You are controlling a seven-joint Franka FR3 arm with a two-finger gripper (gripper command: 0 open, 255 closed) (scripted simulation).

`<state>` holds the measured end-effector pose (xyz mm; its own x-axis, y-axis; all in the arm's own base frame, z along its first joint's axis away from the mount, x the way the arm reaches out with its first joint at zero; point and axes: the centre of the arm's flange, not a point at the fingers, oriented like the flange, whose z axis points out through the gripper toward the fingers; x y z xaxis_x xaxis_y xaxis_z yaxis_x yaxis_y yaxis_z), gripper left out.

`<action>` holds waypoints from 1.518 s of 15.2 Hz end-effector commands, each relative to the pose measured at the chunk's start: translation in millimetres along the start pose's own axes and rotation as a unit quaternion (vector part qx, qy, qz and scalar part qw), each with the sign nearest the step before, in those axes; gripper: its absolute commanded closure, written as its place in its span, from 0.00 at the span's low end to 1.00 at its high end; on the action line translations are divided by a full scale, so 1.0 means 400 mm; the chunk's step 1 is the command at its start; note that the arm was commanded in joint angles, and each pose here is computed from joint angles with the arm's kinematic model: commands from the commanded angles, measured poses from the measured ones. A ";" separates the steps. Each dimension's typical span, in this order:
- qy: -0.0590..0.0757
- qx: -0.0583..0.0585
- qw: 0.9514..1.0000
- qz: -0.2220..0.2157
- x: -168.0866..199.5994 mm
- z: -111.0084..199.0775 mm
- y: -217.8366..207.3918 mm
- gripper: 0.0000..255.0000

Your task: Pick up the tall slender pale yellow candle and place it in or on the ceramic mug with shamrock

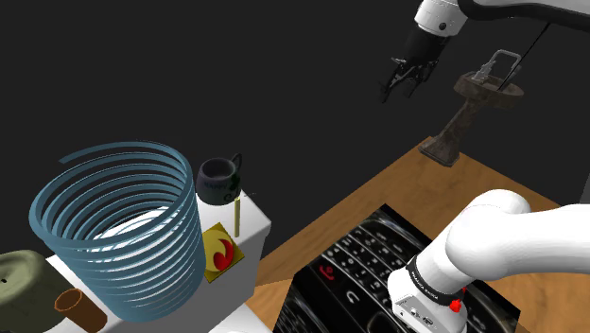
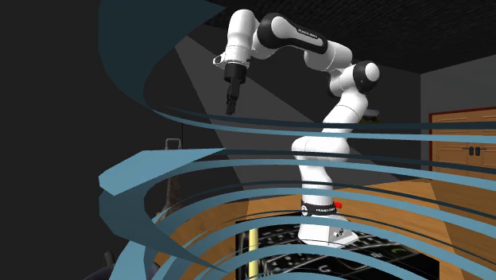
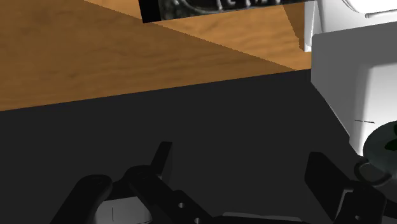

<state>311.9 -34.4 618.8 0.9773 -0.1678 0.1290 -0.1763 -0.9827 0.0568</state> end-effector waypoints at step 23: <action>0.017 0.018 1.000 0.000 -0.052 0.266 -0.660 0.00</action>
<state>348.1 208.1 501.4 0.9729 -0.1654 0.1617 -0.1714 -0.9849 0.0239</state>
